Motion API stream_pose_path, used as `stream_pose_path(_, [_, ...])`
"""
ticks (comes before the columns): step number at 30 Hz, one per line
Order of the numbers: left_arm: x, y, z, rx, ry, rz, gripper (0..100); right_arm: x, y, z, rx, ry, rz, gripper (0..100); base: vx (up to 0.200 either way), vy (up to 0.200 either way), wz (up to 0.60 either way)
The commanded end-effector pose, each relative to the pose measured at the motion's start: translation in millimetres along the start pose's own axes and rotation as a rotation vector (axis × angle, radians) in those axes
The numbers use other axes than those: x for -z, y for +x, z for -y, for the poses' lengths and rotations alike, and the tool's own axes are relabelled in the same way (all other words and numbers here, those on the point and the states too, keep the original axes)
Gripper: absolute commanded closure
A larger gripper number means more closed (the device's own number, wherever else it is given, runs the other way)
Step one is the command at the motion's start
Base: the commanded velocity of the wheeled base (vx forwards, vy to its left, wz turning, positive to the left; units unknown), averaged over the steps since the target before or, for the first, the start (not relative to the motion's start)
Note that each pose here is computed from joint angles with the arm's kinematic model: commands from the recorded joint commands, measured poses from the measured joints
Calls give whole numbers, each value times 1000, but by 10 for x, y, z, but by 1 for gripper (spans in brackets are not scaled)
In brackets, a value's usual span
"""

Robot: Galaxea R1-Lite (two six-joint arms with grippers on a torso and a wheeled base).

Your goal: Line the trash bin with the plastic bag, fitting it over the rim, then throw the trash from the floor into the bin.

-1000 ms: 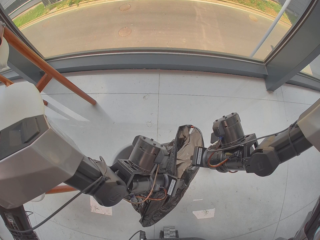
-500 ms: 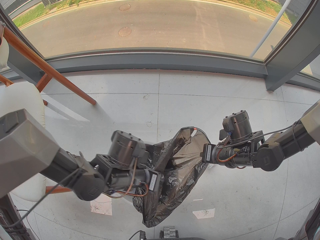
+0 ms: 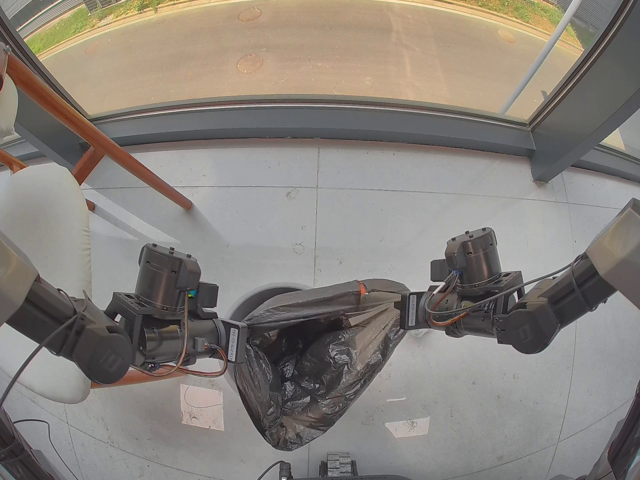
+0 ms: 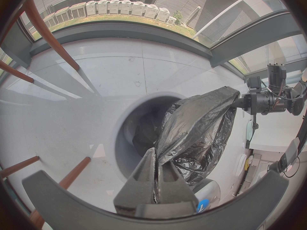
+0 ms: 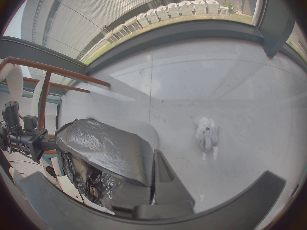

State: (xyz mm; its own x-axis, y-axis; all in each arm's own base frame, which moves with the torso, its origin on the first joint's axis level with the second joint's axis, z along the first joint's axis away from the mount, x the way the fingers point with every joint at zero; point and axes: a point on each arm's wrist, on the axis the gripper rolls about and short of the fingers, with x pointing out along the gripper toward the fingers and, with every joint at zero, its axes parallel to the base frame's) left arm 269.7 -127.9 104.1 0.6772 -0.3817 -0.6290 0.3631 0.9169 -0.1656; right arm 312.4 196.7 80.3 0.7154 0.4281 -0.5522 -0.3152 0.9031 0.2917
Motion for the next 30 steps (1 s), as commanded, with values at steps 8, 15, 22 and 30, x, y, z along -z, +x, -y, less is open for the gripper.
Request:
stream_pose_path(8, [-140, -229, -60, -35, 12, 41, 100, -27, 243, -247, -113, -23, 44, 100, 0, 0, 0])
stream_pose_path(15, [-290, -315, -106, -128, 22, 30, 100, -77, 324, -209, -111, -43, 49, 100, 0, 0, 0])
stream_pose_path(22, [-359, -304, -100, -132, 24, 47, 100, -49, 203, -83, -115, 13, 24, 0, 0, 0, 0])
stream_pose_path(30, [-197, -174, -250, -208, 2, -25, 100, 480, -68, 66, -112, -20, -149, 0, 0, 0, 0])
